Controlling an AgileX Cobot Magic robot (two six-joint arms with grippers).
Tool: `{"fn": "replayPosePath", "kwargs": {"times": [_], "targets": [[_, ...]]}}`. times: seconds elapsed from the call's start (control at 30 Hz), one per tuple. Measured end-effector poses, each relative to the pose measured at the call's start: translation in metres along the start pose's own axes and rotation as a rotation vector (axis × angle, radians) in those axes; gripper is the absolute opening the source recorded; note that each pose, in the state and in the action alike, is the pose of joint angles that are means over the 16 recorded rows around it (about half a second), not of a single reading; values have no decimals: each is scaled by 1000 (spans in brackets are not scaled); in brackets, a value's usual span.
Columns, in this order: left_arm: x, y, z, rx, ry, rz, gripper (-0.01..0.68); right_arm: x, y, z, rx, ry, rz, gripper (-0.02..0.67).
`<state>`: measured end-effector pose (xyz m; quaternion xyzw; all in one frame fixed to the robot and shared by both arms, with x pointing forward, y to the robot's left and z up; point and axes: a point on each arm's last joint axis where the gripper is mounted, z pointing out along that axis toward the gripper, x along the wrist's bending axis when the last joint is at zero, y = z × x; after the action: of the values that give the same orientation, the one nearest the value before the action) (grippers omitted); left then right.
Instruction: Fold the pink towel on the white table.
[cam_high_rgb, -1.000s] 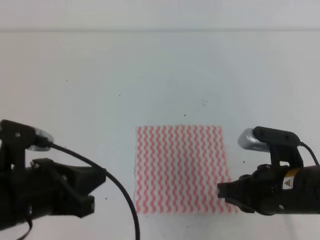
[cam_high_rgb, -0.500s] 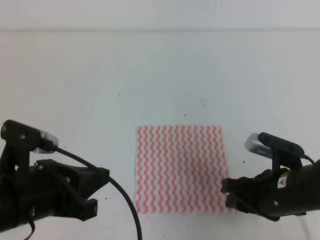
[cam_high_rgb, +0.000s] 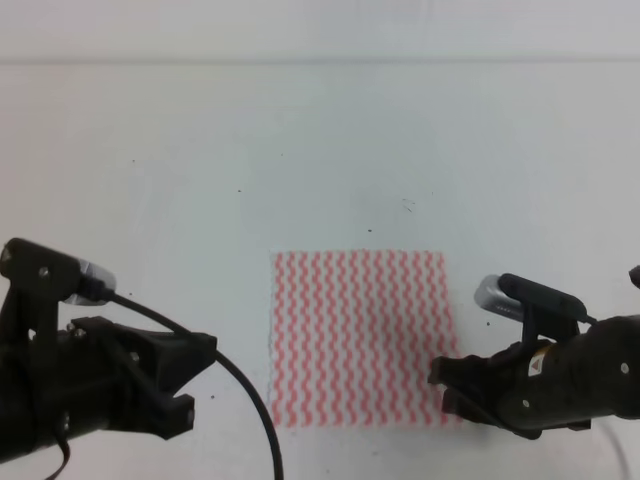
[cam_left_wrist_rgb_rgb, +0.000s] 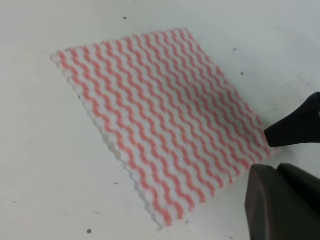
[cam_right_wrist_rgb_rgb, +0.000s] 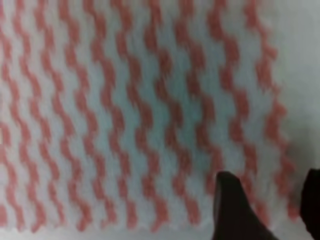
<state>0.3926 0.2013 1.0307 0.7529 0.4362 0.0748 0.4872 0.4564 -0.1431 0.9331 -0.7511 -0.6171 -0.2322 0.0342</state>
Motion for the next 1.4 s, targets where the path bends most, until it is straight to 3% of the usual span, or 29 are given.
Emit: {"fn": "replayPosePath", "kwargs": {"times": [0.33,0.87,1.4], "targets": [[0,0,0,-5,4,1,-6,1,2,6,-2,-3,8,279],[-1,1,-1,-10,1,1,-5,-1,-2,6,49,-23,17,198],[0,1,0,-7,6,4,-7,0,-3,7,59,-19,47,190]]}}
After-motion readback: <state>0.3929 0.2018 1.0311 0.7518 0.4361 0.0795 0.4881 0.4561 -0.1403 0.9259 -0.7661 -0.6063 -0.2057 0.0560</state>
